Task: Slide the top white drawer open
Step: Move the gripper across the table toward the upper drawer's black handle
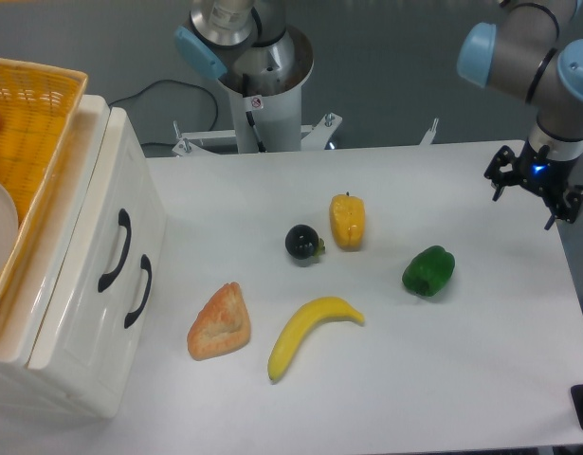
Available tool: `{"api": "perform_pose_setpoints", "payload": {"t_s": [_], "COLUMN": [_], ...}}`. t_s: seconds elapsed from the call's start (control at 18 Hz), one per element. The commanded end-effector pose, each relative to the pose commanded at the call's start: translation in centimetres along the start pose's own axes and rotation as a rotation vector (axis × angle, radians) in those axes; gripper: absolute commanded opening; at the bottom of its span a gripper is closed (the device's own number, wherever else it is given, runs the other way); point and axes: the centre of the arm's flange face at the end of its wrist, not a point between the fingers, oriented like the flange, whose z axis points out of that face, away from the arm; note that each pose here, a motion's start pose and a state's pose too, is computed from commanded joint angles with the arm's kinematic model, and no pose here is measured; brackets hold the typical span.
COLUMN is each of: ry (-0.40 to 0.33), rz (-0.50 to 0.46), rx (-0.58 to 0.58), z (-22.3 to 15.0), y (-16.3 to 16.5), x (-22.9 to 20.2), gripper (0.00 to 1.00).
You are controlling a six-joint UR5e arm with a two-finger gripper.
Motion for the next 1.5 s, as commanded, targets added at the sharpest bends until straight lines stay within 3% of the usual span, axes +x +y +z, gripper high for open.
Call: {"api": "perform_pose_setpoints", "payload": {"t_s": [0.39,0.61,0.72,1.06,1.22,1.39,1.5], "ry": [0.006,0.026,0.025,0.022,0.009,0.024,0.037], "rz": [-0.023,-0.020,-0.071,-0.183,-0.196,-0.289,-0.284], "rx": [-0.015,-0.012,-0.008,-0.005,0.010,0.049,0.045], "z": [0.1,0.4,0.0,-1.0,-2.7,-3.6,-3.7], "y": [-2.5,-4.7,-5.7,-13.3,-15.4,-17.6,-19.2], "x": [0.5,3.3,4.0,7.4,9.6,11.9,13.5], "gripper": [1.00,1.00,1.00,1.00,1.00,1.00,1.00]}}
